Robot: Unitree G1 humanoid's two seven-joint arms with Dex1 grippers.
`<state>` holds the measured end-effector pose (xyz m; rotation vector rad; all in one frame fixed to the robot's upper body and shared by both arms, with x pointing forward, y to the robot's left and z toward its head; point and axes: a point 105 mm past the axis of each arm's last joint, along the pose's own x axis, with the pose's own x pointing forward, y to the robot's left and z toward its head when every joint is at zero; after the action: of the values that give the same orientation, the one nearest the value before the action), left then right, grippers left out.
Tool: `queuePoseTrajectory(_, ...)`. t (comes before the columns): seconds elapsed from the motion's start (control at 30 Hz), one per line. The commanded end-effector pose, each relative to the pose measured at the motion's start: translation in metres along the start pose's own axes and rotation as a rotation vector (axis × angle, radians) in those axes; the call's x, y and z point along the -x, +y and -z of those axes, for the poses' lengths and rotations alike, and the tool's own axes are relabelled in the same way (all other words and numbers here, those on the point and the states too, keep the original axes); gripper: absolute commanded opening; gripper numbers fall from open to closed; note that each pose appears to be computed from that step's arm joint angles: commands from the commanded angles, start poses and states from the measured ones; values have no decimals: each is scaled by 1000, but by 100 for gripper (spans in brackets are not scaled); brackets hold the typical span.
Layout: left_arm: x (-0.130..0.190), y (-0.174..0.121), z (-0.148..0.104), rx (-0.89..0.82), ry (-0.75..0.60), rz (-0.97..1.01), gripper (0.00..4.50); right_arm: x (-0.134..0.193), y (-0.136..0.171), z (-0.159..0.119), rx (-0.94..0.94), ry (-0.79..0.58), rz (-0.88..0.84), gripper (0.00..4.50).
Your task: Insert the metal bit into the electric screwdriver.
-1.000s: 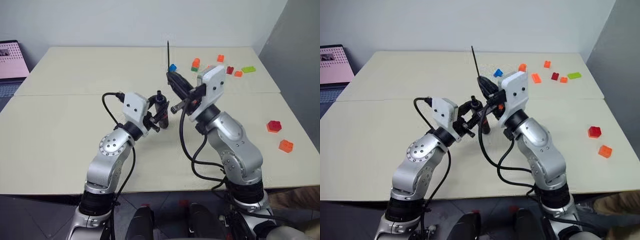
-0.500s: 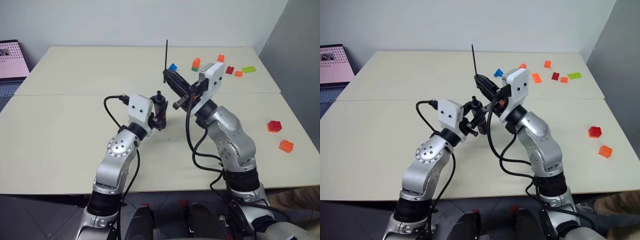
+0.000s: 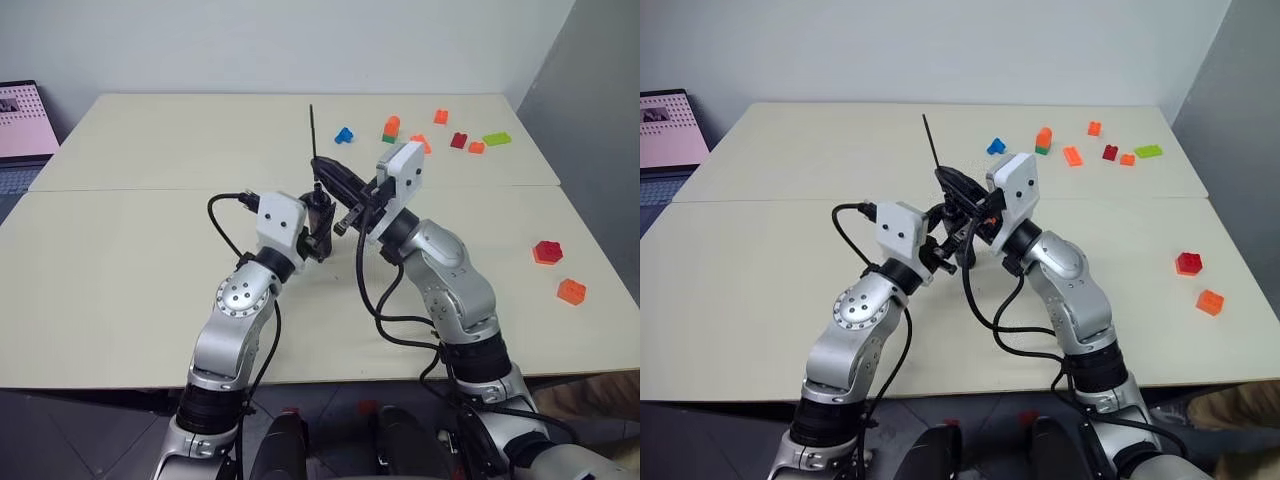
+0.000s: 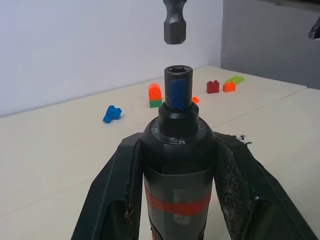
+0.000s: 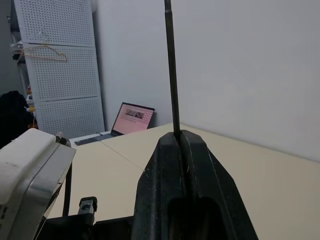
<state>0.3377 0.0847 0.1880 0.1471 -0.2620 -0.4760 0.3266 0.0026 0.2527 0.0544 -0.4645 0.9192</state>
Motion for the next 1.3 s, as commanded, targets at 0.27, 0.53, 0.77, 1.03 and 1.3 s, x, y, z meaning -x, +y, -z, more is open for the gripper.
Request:
queuePoseTrajectory(0.27, 2, 2, -5, -18, -19, -17, 164, 2, 10, -5, 1, -21, -10, 0)
queuePoseTrajectory(0.53, 2, 1, -5, -17, -18, -12, 164, 4, 13, -2, -5, -14, -5, 0)
queuePoseTrajectory(0.77, 3, 0, -5, -16, -17, -6, 164, 0, 14, -3, 1, 15, -24, 0)
queuePoseTrajectory(1.03, 3, 0, -4, -18, -17, -4, 164, -2, 15, -3, -38, 110, -84, 0)
queuePoseTrajectory(1.3, 3, 1, -5, -21, -17, -4, 164, 3, 9, 1, -50, 159, -122, 0)
